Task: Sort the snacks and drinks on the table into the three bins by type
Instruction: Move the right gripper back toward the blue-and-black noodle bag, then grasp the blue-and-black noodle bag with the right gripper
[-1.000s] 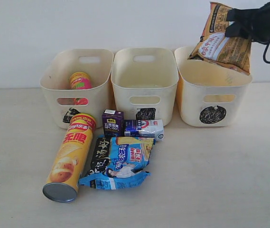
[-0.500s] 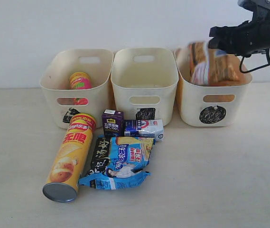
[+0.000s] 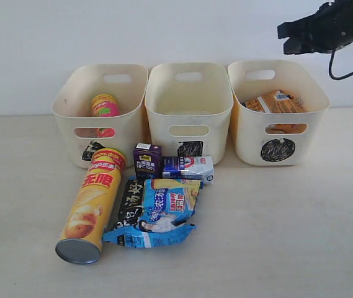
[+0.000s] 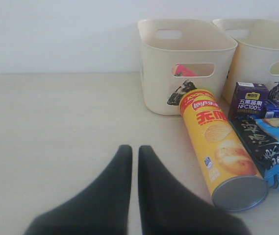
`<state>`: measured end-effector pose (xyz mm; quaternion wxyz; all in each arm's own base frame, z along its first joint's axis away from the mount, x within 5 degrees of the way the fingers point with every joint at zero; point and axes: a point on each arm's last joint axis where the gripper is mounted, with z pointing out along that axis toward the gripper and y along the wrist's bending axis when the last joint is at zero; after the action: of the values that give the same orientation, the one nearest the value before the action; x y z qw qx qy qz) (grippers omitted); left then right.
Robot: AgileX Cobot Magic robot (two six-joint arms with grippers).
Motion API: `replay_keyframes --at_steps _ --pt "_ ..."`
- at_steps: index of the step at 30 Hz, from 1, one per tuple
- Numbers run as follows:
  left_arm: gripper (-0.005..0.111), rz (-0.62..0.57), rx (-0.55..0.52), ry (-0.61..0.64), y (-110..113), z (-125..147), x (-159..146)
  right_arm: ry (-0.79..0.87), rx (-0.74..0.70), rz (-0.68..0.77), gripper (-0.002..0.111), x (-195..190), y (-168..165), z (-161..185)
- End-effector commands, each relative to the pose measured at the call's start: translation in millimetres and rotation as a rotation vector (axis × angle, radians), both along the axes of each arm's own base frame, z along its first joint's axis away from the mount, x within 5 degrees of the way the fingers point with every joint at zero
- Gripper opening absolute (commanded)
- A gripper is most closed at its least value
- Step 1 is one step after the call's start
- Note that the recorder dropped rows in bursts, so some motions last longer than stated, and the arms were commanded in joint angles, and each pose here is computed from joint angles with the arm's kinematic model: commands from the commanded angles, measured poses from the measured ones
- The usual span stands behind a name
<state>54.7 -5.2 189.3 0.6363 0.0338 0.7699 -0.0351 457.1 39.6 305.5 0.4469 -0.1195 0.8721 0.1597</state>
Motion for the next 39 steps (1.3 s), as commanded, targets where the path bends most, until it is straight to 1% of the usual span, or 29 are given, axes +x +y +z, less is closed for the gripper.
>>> replay_keyframes --at_steps 1,2,6,11,16,21,24,27,28,30,32,35,36,37,38,39 --pt "0.004 0.002 -0.007 -0.005 0.0 -0.6 0.0 0.113 -0.054 0.110 0.000 -27.8 3.2 19.4" --pt "0.004 0.002 -0.007 -0.005 0.0 -0.6 0.0 0.152 -0.039 0.106 0.000 -37.4 3.6 19.2" --pt "0.004 0.002 -0.007 -0.005 0.0 -0.6 0.0 0.189 -0.033 0.082 0.000 -73.3 2.0 10.1" --pt "0.004 0.002 -0.007 -0.005 0.0 -0.6 0.0 0.326 0.000 0.140 0.000 -109.4 6.4 -14.3" --pt "0.004 0.002 -0.007 -0.005 0.0 -0.6 0.0 0.403 0.082 0.209 0.000 -126.2 14.8 -38.1" --pt "0.004 0.002 -0.007 -0.005 0.0 -0.6 0.0 0.394 0.222 0.282 0.000 -137.3 27.7 -54.4" --pt "0.004 0.002 -0.007 -0.005 0.0 -0.6 0.0 0.394 0.216 0.328 0.000 -143.3 41.2 -61.1" --pt "0.004 0.002 -0.007 -0.005 0.0 -0.6 0.0 0.392 0.179 0.378 0.001 -150.4 64.4 -68.1" --pt "0.004 0.002 -0.007 -0.005 0.0 -0.6 0.0 0.381 0.163 0.390 0.003 -151.6 72.2 -69.4" --pt "0.004 0.002 -0.007 -0.005 0.0 -0.6 0.0 0.379 0.149 0.390 0.015 -152.5 84.9 -73.2" --pt "0.004 0.002 -0.007 -0.005 0.0 -0.6 0.0 0.393 0.149 0.363 0.031 -151.8 95.5 -79.1" --pt "0.004 0.002 -0.007 -0.005 0.0 -0.6 0.0 0.432 0.160 0.282 0.064 -146.9 106.2 -93.4" --pt "0.004 0.002 -0.007 -0.005 0.0 -0.6 0.0 0.438 0.155 0.271 0.072 -145.6 109.2 -98.5" --pt "0.004 0.002 -0.007 -0.005 0.0 -0.6 0.0 0.447 0.152 0.257 0.078 -144.3 111.5 -103.5" --pt "0.004 0.002 -0.007 -0.005 0.0 -0.6 0.0 0.455 0.147 0.249 0.080 -142.7 113.7 -108.7" --pt "0.004 0.002 -0.007 -0.005 0.0 -0.6 0.0 0.467 0.144 0.244 0.080 -142.1 116.1 -113.8"
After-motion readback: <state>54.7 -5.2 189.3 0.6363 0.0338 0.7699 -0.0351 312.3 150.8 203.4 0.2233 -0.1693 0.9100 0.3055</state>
